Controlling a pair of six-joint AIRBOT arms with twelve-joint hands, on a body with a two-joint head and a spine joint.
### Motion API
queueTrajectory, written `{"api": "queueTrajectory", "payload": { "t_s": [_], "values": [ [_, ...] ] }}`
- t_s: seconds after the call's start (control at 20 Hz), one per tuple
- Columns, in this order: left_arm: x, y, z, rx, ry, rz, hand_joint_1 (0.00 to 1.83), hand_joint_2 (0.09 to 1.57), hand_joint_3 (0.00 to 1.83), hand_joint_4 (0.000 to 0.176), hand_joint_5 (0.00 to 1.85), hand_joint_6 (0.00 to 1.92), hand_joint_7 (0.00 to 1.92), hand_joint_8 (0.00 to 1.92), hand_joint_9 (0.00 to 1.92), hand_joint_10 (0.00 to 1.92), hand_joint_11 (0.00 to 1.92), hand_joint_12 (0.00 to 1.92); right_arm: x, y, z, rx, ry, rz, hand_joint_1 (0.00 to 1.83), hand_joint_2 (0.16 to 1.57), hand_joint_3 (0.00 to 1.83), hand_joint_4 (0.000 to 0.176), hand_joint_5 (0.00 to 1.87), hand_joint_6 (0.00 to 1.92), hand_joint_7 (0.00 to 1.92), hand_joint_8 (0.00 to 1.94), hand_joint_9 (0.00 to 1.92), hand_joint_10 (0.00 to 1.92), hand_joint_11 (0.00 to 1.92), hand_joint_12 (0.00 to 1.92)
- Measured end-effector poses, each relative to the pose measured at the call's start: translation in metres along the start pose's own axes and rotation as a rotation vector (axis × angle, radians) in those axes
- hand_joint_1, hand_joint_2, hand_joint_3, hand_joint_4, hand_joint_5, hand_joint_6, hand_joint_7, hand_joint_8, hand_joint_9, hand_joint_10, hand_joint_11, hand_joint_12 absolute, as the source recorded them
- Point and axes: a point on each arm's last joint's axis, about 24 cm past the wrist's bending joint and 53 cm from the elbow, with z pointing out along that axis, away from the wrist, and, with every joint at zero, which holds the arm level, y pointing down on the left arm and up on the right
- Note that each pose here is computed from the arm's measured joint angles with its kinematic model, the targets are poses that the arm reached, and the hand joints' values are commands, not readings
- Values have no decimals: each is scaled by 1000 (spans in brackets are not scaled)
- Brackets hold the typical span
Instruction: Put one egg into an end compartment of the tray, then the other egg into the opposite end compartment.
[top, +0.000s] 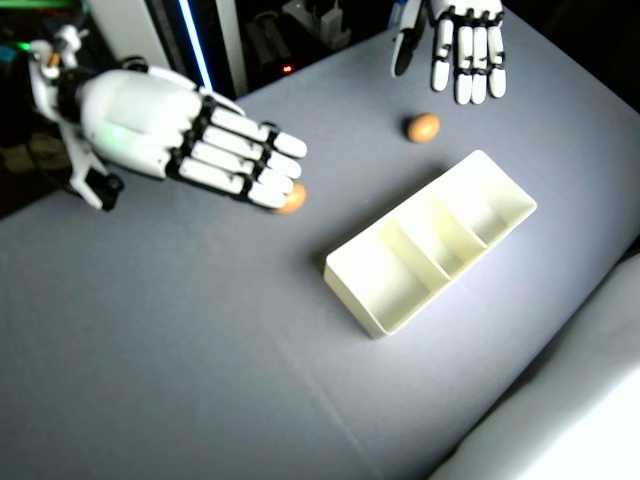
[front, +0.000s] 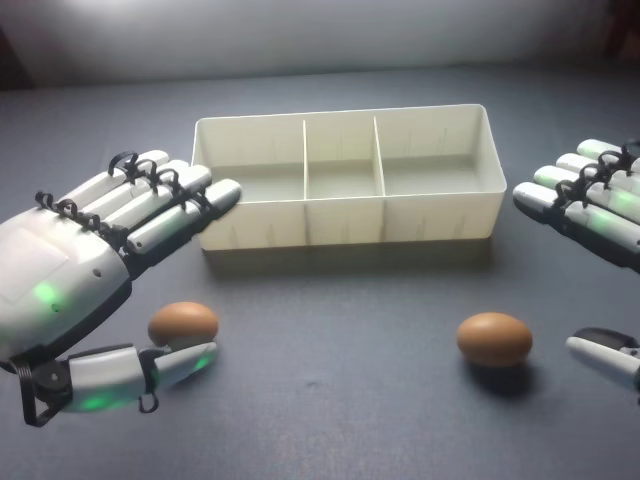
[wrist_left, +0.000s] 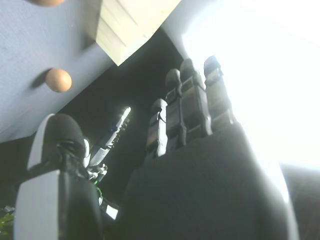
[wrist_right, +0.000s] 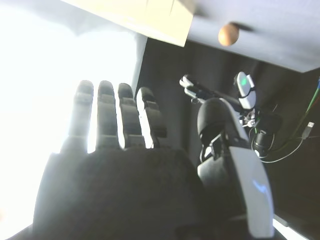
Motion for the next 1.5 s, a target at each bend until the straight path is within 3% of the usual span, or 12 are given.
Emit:
{"api": "queueTrajectory", "payload": {
  "t_s": [0.2,0.4,0.6,0.7,0.8,0.9,0.95,1.0,1.05,1.2,1.3,1.5],
  "values": [
    [-1,1,1,0,-1,-7,390,1165,9,89,0,0,0,0,0,0,0,0,2,-6,-2,24,2,14,412,1245,40,0,0,0,0,0,0,0,0,0],
    [8,10,1,-31,44,-9,597,1119,0,58,0,0,37,13,110,46,0,0,0,-6,-2,22,-4,18,358,1257,33,0,0,0,0,0,0,0,0,0],
    [33,32,5,-93,129,-6,704,1095,0,71,0,0,108,33,118,51,3,1,1,-10,-3,28,-7,28,359,1264,28,0,0,0,0,0,0,0,0,0],
    [41,41,13,-115,148,-12,859,1083,4,52,141,23,252,21,121,363,0,1218,1,-11,-4,32,-9,41,331,1271,27,0,0,0,0,0,0,0,0,0],
    [48,51,17,-145,165,-24,922,1127,7,50,246,30,313,12,95,582,0,1503,-2,-13,-5,36,-20,47,376,1263,18,0,0,0,0,0,0,0,0,0],
    [58,60,19,-173,195,-28,984,1177,10,13,416,73,506,59,229,728,0,1617,-5,-16,-6,48,-35,66,398,1271,19,0,0,0,0,0,0,0,0,0],
    [61,62,21,-178,204,-26,1151,1280,0,0,599,1037,757,1177,493,1263,332,1783,-6,-16,-6,45,-40,69,389,1275,19,0,0,0,0,0,0,0,0,0],
    [65,63,22,-183,216,-28,1308,1250,0,0,711,1004,759,1396,703,1605,650,1856,-7,-13,-5,32,-43,67,388,1278,19,0,0,0,0,0,0,0,0,0],
    [64,62,22,-177,214,-25,1238,1237,0,0,754,1064,795,1530,850,1585,830,1793,-7,-13,-5,32,-43,67,384,1280,19,0,0,0,0,0,0,0,0,0],
    [60,53,22,-157,206,-22,1317,1292,5,0,593,1301,626,1571,666,1738,685,1855,-8,-15,-7,37,-47,74,394,1303,27,0,0,0,0,0,0,0,0,0],
    [48,38,24,-109,179,0,1166,1328,4,0,603,1280,640,1814,766,1855,874,1918,-8,-15,-7,38,-46,80,416,1309,23,0,0,0,0,0,0,0,0,0],
    [-4,18,41,-32,31,36,1173,1318,0,0,632,1218,645,1814,842,1908,937,1921,-9,-15,-7,37,-50,85,386,1313,18,0,0,0,0,0,0,0,0,0]
  ]
}}
